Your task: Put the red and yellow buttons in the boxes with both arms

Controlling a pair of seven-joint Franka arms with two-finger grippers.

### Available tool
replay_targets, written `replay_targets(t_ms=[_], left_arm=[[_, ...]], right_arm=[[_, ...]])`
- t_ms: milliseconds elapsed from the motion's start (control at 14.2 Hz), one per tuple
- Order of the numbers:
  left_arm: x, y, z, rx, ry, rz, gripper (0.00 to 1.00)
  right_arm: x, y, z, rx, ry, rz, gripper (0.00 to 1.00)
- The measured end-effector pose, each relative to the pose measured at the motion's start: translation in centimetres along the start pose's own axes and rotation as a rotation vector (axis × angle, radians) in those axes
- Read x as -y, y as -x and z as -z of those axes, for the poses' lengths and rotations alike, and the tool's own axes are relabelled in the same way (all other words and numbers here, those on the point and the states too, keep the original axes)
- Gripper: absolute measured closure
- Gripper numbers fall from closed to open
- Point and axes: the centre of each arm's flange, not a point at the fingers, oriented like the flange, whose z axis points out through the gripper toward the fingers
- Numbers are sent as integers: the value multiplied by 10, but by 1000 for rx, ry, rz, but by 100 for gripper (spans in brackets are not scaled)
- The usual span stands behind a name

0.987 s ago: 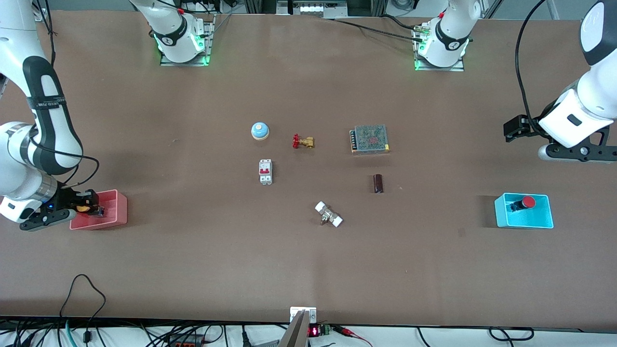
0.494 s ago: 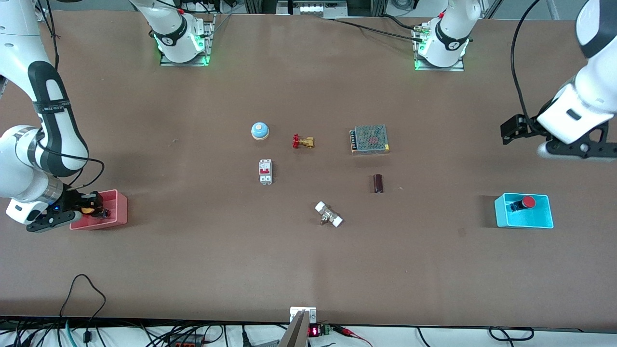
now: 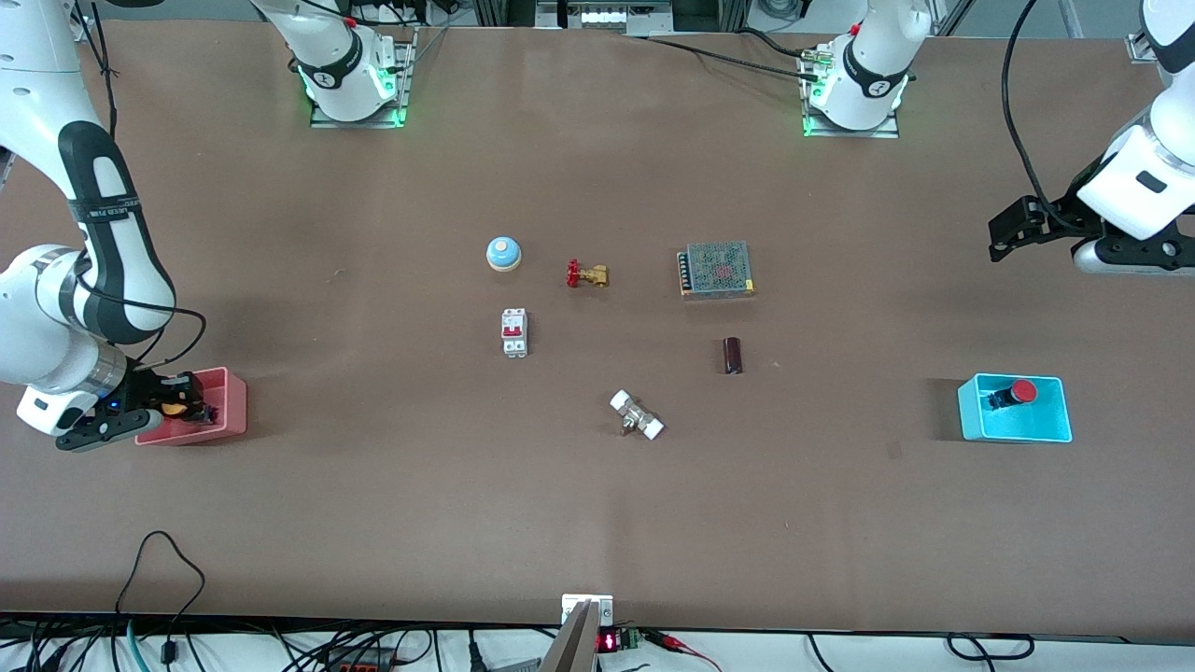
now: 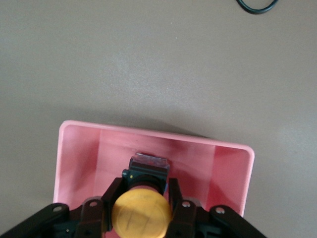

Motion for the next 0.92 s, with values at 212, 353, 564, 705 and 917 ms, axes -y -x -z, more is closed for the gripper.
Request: replay_targets(t_ms=[212, 353, 564, 705, 917], left_arm=[[-2, 0, 0, 0, 0, -4, 0], [-3, 0, 0, 1, 0, -5, 0], [-3, 0, 0, 1, 0, -5, 0], [-3, 0, 0, 2, 0, -5, 0], [-2, 1, -1, 9, 0, -4, 0]], right_arm=[[1, 0, -3, 1, -1, 2, 49], [1, -1, -3, 1, -1, 2, 30], [1, -1, -3, -1, 0, 2, 13], [2, -5, 2, -12, 4, 6, 1], [10, -18, 40, -25, 2, 25, 0]])
